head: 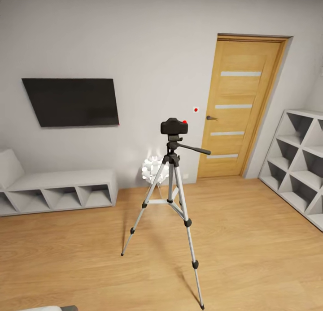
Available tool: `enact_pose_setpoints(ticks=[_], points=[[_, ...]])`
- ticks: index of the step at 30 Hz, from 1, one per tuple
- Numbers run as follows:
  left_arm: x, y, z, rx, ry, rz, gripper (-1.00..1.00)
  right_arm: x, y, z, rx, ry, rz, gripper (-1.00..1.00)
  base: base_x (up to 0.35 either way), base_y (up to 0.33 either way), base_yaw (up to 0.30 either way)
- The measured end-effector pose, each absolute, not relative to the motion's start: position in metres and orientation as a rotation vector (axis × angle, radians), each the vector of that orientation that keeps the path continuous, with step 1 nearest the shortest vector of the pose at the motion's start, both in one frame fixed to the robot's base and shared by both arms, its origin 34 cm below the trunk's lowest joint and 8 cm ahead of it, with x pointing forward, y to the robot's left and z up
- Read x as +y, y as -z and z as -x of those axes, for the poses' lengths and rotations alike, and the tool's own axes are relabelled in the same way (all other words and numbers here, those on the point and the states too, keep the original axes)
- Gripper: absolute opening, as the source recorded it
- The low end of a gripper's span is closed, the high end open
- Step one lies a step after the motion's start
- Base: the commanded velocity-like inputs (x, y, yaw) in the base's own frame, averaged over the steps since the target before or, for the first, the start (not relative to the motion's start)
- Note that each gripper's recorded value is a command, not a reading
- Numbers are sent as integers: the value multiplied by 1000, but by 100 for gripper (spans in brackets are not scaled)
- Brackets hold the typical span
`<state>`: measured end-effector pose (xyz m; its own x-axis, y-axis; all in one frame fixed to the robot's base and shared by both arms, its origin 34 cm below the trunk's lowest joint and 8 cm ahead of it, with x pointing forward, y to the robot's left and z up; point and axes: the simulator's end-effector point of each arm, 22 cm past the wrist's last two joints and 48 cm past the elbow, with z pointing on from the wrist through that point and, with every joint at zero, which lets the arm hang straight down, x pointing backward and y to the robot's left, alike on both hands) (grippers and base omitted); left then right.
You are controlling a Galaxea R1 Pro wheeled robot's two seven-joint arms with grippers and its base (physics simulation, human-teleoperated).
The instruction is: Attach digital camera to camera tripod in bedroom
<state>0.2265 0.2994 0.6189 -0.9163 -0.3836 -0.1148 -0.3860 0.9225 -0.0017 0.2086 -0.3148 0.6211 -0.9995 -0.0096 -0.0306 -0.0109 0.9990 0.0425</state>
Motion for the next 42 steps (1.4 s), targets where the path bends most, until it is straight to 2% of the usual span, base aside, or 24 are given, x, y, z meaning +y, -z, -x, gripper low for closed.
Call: enact_pose_setpoints(ticks=[42], points=[[299,-628,-252,2903,-11,585,100,-316,-628,-232,3044,-63,20,100,0,0,0]])
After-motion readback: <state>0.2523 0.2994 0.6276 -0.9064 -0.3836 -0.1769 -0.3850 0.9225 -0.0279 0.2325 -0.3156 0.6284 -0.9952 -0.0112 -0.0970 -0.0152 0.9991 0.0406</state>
